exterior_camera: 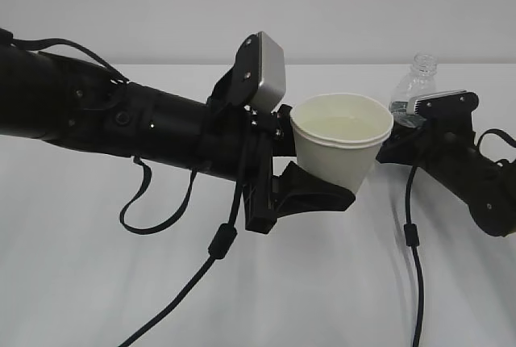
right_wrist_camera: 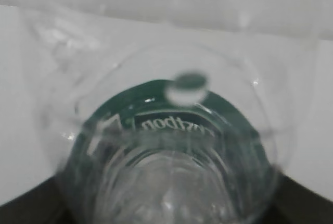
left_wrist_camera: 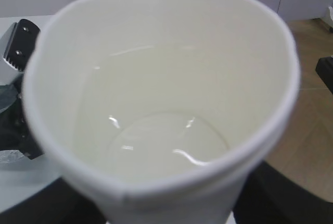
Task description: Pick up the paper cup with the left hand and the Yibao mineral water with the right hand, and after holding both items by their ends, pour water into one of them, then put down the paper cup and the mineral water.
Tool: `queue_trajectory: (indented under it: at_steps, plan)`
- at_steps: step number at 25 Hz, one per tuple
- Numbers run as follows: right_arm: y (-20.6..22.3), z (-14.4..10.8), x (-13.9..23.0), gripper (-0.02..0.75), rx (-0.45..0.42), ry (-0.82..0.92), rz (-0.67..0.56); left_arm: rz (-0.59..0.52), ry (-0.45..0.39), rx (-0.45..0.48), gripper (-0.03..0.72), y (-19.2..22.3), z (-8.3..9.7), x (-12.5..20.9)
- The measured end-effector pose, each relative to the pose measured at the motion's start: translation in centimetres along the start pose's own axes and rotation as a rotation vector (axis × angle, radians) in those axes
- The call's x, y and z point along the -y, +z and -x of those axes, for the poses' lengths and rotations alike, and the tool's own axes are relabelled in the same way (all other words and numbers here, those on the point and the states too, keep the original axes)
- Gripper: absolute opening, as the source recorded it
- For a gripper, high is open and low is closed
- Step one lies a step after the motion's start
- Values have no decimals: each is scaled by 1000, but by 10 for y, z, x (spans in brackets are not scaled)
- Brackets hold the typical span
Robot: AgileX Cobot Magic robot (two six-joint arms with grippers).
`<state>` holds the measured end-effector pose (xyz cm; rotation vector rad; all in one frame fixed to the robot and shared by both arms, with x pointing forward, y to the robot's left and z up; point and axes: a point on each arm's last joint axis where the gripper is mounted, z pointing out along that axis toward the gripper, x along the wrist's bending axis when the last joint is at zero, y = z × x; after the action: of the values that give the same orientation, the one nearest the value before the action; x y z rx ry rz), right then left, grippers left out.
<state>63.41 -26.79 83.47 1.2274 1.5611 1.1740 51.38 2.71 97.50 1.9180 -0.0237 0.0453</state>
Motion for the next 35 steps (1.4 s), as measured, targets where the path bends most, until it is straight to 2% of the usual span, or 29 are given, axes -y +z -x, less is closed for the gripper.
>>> queue_trajectory:
  at_steps: [12,21,35]
  plan:
    - [0,0,0,470,0,-11,8,0,0,0,445,0,0,0]
    - [0,-1,-2,615,-13,-28,42,0,0,0,445,0,0,0]
    - [0,-3,-2,626,-36,-42,42,0,0,0,445,0,0,0]
